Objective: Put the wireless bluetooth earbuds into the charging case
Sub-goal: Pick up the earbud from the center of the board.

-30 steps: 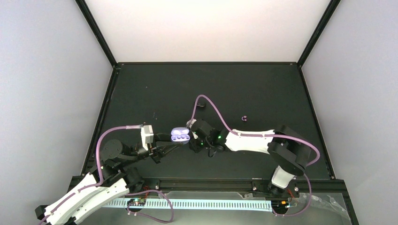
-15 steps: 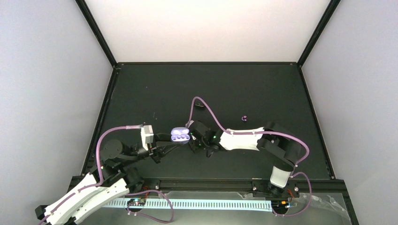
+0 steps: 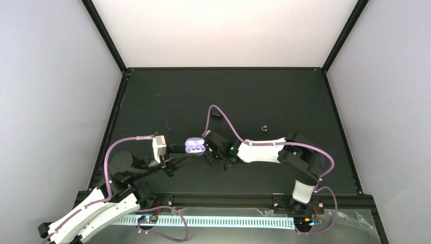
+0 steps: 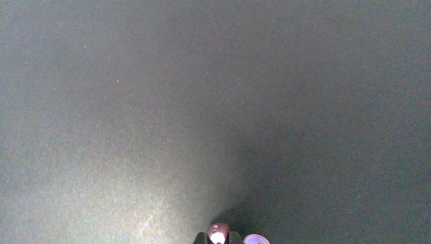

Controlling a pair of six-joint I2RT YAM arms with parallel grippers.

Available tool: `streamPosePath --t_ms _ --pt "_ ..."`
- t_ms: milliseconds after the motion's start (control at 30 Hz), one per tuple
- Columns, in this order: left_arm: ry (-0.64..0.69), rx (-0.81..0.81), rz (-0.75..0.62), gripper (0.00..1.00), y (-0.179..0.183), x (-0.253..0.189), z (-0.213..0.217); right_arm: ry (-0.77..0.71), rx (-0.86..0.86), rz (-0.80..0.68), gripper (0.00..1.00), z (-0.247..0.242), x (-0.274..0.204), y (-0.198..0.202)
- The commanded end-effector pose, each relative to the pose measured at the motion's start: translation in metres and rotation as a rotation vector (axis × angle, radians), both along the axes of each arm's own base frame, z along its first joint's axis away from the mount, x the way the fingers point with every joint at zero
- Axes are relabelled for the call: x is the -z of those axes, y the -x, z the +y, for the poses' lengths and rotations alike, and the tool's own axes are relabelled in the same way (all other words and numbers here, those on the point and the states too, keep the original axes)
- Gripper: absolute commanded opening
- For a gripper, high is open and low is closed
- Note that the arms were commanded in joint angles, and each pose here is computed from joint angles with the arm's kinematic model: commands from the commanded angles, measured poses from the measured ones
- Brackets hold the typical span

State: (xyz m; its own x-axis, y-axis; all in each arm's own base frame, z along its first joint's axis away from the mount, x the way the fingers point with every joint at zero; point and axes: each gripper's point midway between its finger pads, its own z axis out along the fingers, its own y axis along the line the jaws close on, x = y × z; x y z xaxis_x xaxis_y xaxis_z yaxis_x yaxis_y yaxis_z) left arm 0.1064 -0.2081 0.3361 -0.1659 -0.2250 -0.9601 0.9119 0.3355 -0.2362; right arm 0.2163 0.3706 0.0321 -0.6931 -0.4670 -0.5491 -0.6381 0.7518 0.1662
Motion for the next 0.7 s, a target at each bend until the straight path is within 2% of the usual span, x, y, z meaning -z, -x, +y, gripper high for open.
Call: streamPosePath --t_ms 0,200,400,667 --pt "-0.008 -0.022 -0.008 0.02 -0.003 0.002 0.001 -0.028 0.023 -0.046 0.01 -0.009 -0.026 -0.002" --pt "0.027 -0.014 -0.023 0.02 -0.002 -0.01 0.001 -0.108 -0.018 -0.125 0.01 -0.033 -0.088 0.011" --pt "0.042 0.005 -0.041 0.02 -0.002 -0.019 -0.005 -0.268 -0.094 -0.288 0.01 -0.073 -0.189 0.036" --pt "0.135 0.044 -0.188 0.02 0.003 -0.052 -0.012 -0.478 -0.171 -0.486 0.01 -0.127 -0.293 0.073"
